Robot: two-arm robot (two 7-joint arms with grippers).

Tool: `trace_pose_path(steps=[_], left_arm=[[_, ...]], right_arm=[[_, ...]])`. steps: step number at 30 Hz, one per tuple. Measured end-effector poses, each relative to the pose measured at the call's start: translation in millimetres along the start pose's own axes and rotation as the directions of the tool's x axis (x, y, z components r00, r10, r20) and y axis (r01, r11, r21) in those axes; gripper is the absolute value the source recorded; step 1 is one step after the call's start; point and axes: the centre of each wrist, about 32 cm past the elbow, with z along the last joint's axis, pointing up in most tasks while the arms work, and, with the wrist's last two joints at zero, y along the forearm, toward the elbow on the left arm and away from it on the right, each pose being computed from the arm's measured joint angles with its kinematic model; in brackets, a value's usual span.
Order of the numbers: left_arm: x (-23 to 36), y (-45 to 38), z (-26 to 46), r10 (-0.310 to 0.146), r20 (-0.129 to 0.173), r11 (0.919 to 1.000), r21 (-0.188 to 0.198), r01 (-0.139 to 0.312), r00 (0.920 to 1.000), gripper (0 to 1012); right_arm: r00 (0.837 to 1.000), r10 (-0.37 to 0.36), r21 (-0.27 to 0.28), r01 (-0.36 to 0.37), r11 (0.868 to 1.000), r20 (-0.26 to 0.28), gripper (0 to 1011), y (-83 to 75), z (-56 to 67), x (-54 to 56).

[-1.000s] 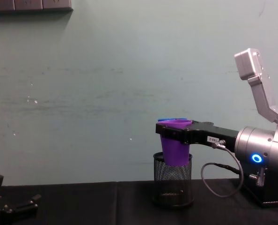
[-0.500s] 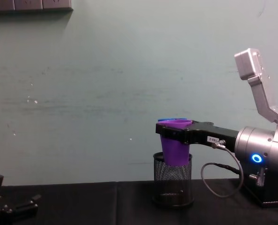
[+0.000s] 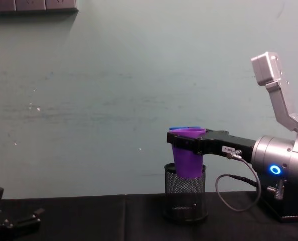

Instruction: Pick up one cup with a gripper and tap it against the other cup.

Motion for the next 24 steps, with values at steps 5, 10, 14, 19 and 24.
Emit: trace_pose_path(steps=[5, 10, 14, 19, 24], left_arm=[[0.0, 0.0, 0.0, 0.000, 0.000, 1.0000, 0.000, 0.000, 1.0000, 1000], [0.0, 0.0, 0.0, 0.000, 0.000, 1.0000, 0.000, 0.000, 1.0000, 1000], [0.0, 0.0, 0.0, 0.000, 0.000, 1.0000, 0.000, 0.000, 1.0000, 1000], [0.0, 0.0, 0.0, 0.000, 0.000, 1.0000, 0.000, 0.000, 1.0000, 1000], [0.0, 0.0, 0.0, 0.000, 0.000, 1.0000, 0.000, 0.000, 1.0000, 1000]], right_arm=[[1.000, 0.000, 0.000, 0.000, 1.000, 0.000, 755, 0.0, 0.0, 0.0], [1.000, 0.000, 0.000, 0.000, 1.000, 0.000, 755, 0.0, 0.0, 0.0], [1.000, 0.000, 0.000, 0.000, 1.000, 0.000, 755, 0.0, 0.0, 0.0], [1.000, 0.000, 0.000, 0.000, 1.000, 0.000, 755, 0.0, 0.0, 0.0], [1.000, 0.000, 0.000, 0.000, 1.000, 0.000, 755, 0.0, 0.0, 0.0]])
